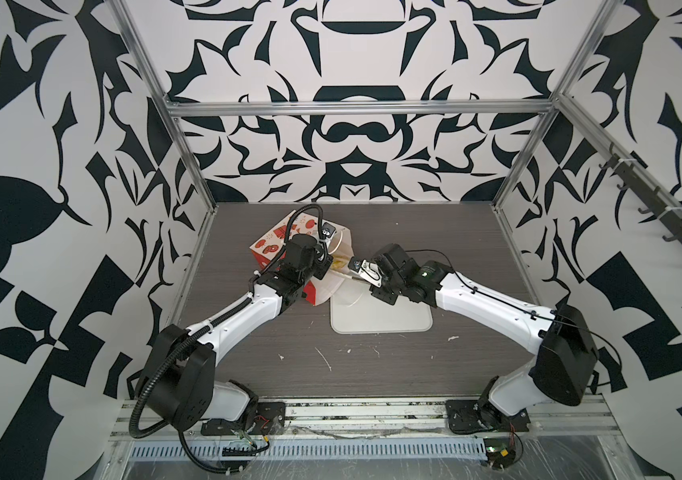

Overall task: Take the fake bread out of the paper bag
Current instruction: 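Insert the held tongs into the bag mouth toward the bread, then close the tongs on the yellow bread inside the bag with the right gripper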

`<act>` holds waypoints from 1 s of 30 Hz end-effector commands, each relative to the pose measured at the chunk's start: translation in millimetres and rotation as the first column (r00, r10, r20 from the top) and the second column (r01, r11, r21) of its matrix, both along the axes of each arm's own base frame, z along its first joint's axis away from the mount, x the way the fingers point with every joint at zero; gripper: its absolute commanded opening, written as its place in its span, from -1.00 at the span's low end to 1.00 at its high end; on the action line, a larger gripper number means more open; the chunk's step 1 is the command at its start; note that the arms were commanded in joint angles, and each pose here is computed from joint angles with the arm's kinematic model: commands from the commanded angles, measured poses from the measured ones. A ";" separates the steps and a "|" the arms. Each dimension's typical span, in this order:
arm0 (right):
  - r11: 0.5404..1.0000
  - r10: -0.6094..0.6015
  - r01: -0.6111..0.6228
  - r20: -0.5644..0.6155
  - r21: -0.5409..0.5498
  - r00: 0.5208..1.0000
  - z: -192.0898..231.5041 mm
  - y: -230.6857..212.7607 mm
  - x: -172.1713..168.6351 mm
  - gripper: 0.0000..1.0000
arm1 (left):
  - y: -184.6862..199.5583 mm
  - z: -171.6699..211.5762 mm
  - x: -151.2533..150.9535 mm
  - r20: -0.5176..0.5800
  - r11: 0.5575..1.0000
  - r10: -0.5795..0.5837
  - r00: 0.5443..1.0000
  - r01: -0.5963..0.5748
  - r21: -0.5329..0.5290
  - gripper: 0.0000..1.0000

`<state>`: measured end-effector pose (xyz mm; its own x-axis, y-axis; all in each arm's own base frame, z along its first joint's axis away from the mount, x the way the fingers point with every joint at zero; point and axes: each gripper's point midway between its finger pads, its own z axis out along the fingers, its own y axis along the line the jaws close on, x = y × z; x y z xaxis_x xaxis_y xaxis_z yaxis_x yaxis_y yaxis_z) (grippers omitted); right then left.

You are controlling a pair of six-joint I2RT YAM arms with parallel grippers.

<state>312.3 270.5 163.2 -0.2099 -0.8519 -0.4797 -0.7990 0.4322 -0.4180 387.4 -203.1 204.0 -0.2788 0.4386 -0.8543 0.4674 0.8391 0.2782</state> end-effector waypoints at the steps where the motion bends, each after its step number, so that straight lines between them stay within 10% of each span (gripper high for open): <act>1: 1.000 0.024 -0.024 0.142 -0.004 0.990 33.5 11.7 16.8 -0.17 | 2.8 17.1 -0.4 0.032 0.999 0.004 0.999 -0.003 -0.039 -1.00; 30: 0.936 0.229 -0.129 0.289 -0.327 0.930 31.5 64.7 52.1 -0.17 | -5.4 4.8 1.6 0.007 0.998 -0.030 1.000 0.030 -0.052 -1.00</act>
